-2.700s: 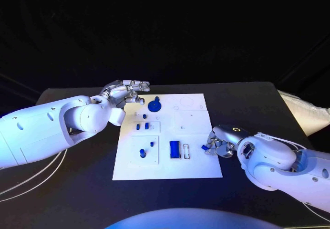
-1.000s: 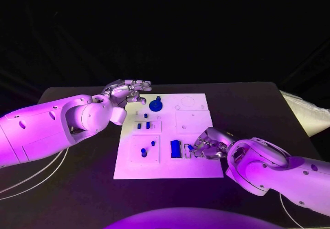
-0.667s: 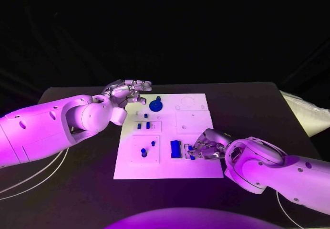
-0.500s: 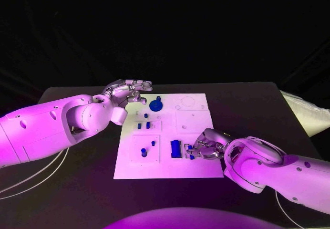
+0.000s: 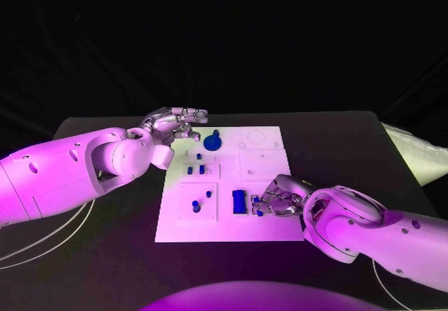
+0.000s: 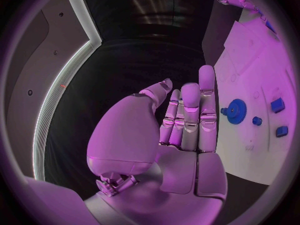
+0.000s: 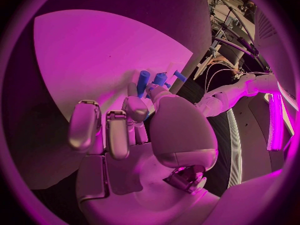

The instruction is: Assemble the parts on the task board

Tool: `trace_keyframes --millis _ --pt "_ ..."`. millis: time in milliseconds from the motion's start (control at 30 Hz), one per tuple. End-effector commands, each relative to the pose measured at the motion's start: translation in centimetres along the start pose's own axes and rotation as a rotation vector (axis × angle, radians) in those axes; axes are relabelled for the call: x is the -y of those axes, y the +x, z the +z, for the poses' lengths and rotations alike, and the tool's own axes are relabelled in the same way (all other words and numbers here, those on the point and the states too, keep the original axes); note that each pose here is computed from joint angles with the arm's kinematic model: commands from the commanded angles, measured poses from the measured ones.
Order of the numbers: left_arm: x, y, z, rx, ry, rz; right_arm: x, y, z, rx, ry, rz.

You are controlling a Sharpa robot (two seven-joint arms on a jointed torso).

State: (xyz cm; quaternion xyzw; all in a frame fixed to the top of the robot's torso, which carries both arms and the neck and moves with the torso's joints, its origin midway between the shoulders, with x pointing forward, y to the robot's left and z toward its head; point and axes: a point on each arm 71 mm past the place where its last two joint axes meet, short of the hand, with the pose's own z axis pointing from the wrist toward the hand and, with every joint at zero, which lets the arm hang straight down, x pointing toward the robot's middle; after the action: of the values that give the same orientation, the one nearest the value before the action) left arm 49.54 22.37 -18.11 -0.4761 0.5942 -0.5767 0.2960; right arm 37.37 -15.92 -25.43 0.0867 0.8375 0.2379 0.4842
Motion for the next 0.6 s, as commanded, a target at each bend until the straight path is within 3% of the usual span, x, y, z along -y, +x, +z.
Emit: trace_keyframes --millis 33,600 --pt "0.05 0.32 0.05 -0.024 0.005 0.000 -0.23 0.02 -0.01 0.012 -0.009 -0.005" --pt "0.02 0.36 0.10 -0.026 0.002 0.000 -0.32 -0.07 0.07 0.020 -0.011 -0.031"
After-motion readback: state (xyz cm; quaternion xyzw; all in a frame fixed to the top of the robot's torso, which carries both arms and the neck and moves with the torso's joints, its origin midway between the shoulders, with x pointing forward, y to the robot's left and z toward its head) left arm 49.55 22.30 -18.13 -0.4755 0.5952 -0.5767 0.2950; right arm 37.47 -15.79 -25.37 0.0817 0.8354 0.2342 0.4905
